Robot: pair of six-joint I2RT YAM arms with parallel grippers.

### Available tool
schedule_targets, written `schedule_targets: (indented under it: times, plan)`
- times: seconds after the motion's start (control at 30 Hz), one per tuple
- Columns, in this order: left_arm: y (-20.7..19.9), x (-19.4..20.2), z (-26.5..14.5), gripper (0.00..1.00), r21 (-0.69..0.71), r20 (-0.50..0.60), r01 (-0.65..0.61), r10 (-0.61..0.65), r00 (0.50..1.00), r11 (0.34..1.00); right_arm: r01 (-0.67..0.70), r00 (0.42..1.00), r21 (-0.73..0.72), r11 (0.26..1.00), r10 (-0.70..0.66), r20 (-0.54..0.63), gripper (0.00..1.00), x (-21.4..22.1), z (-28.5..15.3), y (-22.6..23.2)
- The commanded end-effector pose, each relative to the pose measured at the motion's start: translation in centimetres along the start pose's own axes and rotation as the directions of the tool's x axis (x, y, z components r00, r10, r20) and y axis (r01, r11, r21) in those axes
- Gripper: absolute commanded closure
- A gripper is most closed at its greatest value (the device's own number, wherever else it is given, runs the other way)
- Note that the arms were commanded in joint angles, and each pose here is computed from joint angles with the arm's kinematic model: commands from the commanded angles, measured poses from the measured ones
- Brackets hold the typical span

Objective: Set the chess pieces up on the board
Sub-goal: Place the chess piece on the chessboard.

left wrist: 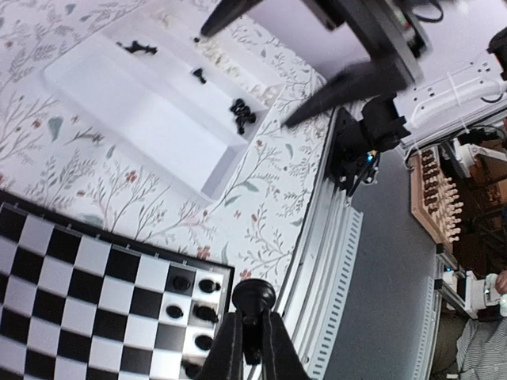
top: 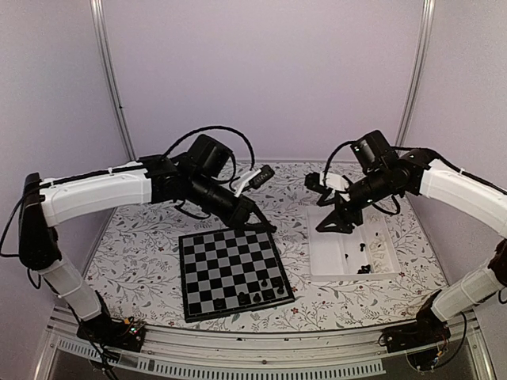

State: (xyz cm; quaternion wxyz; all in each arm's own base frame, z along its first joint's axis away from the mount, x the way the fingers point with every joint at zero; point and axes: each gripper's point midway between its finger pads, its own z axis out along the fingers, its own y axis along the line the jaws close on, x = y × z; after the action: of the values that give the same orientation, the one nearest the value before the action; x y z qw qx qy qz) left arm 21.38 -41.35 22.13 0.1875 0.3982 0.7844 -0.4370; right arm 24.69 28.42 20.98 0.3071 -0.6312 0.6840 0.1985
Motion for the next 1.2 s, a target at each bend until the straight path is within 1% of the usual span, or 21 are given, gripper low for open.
schedule_targets:
  times: [0.0, 0.1, 0.13, 0.27, 0.3, 0.37, 0.47, 0.63, 0.83, 1.17]
  plan:
    - [0.5, 3.2, -5.3, 1.0, -0.231, -0.094, 0.024, -0.047, 0.995, 0.973, -0.1, 0.991, 0.093, 0.991, 0.091, 0.098, 0.19, 2.7, -3.4, -2.9]
    - [1.2, 6.5, -6.9, 1.0, -0.349, -0.167, 0.052, -0.117, 0.979, 0.936, -0.173, 0.98, 0.229, 0.958, 0.145, 0.136, 0.1, 5.3, -5.0, -5.8]
    - [1.4, 7.4, -7.3, 1.0, -0.383, -0.187, 0.053, -0.133, 0.973, 0.922, -0.211, 0.973, 0.279, 0.937, 0.175, 0.148, 0.03, 6.3, -5.5, -6.9]
    - [1.3, 11.8, -7.8, 1.0, -0.469, -0.297, 0.024, -0.183, 0.937, 0.883, -0.341, 0.937, 0.434, 0.834, 0.265, 0.225, 0.01, 9.7, -7.6, -10.5]
    - [1.4, 12.8, -7.8, 1.0, -0.483, -0.325, 0.015, -0.195, 0.925, 0.875, -0.375, 0.924, 0.457, 0.806, 0.287, 0.252, 0.01, 10.3, -8.0, -11.2]
    - [1.3, 14.8, -7.6, 1.0, -0.497, -0.373, 0.002, -0.216, 0.902, 0.868, -0.412, 0.908, 0.461, 0.786, 0.315, 0.275, 0.01, 11.2, -8.0, -11.6]
    - [1.2, 17.0, -7.5, 1.0, -0.522, -0.423, -0.03, -0.228, 0.877, 0.852, -0.422, 0.905, 0.452, 0.786, 0.341, 0.252, 0.01, 11.7, -7.5, -11.9]
    - [1.6, 19.3, -7.8, 1.0, -0.554, -0.445, -0.036, -0.259, 0.857, 0.832, -0.405, 0.912, 0.419, 0.812, 0.332, 0.239, 0.01, 12.1, -6.7, -10.8]
    - [1.5, 21.2, -6.2, 1.0, -0.517, -0.459, -0.009, -0.268, 0.847, 0.856, -0.383, 0.921, 0.389, 0.838, 0.316, 0.226, 0.01, 12.3, -6.1, -9.6]
    - [3.0, 23.2, -3.8, 1.0, -0.503, -0.493, -0.024, -0.264, 0.829, 0.864, -0.377, 0.923, 0.351, 0.857, 0.319, 0.215, 0.01, 12.5, -5.5, -9.1]
